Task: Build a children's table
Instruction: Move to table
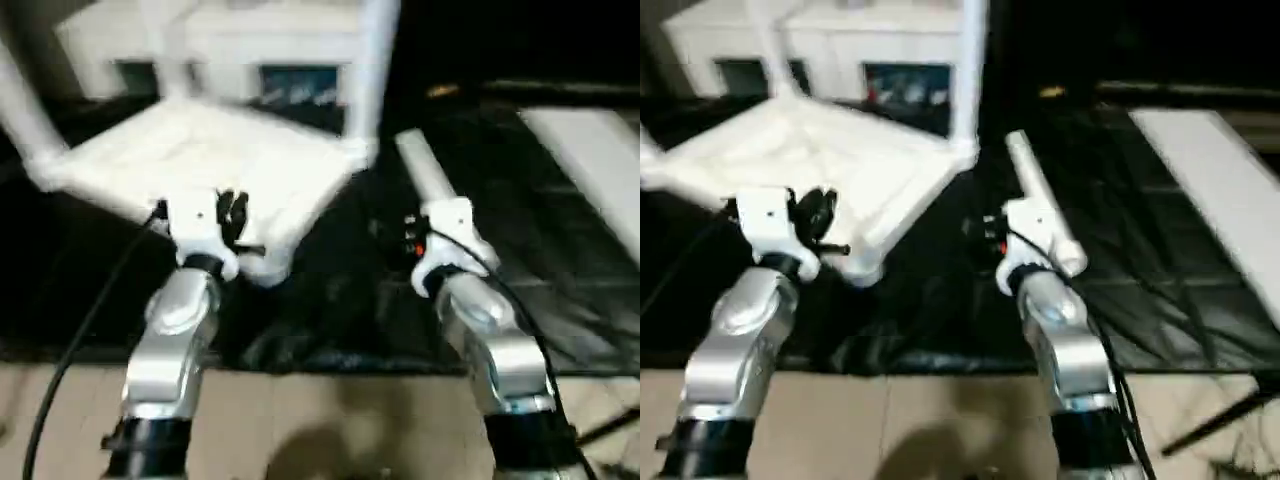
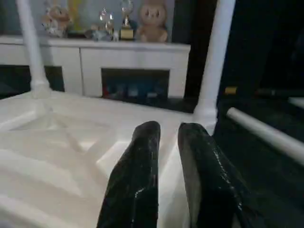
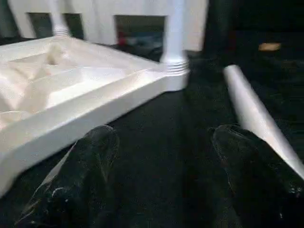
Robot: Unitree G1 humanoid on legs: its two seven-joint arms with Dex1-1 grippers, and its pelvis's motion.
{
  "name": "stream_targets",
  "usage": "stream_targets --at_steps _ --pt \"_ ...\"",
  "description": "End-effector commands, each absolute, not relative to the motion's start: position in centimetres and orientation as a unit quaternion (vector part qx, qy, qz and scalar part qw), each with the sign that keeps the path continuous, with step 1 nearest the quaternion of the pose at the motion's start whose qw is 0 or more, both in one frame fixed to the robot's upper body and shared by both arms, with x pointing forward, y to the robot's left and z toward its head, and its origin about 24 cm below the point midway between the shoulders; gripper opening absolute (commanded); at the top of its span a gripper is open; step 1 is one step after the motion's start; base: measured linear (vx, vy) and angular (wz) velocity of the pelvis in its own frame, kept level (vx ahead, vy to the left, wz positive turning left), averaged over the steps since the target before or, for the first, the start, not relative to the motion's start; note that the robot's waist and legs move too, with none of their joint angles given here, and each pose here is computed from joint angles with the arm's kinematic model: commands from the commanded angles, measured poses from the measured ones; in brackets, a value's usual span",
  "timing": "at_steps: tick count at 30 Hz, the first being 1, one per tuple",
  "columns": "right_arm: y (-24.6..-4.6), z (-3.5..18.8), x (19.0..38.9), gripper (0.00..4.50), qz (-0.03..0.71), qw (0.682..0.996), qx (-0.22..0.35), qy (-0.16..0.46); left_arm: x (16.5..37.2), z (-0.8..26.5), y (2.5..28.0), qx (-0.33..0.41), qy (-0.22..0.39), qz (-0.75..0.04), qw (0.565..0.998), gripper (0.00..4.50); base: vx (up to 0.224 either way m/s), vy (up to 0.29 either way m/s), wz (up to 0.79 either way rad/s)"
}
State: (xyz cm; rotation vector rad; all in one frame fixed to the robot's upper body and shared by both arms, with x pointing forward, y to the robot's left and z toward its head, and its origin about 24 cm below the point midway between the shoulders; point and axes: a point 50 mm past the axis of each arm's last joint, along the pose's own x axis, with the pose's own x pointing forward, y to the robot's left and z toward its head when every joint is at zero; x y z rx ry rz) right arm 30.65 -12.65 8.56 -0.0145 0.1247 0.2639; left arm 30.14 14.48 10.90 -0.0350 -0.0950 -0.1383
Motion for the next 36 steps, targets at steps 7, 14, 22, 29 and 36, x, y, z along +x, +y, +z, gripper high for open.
stream_targets --at_steps 7,14,22,29,36 --pt "-12.8 9.5 31.7 3.65 0.155 0.985 -0.041 0.055 30.2 10.7 15.3 -0.017 -0.031 -0.05 0.998 0.93 0.146 -0.083 0.07" --pt "-13.5 9.5 32.1 4.1 0.14 0.987 -0.005 0.077 29.9 10.5 15.6 -0.01 -0.028 -0.061 0.998 0.92 0.165 0.024 0.01" --pt "-15.8 8.7 34.0 4.46 0.108 0.979 -0.037 0.171 29.0 9.6 16.2 0.003 0.053 -0.175 0.983 1.29 0.069 -0.103 -0.06" --pt "-16.1 8.9 36.3 4.5 0.12 0.972 -0.006 0.204 29.4 10.5 16.5 0.023 0.086 -0.225 0.97 1.92 -0.037 -0.002 0.03" --pt "-15.5 9.0 37.8 4.5 0.144 0.959 0.006 0.244 29.4 11.2 16.1 0.021 0.107 -0.272 0.956 2.43 -0.031 -0.001 0.02"
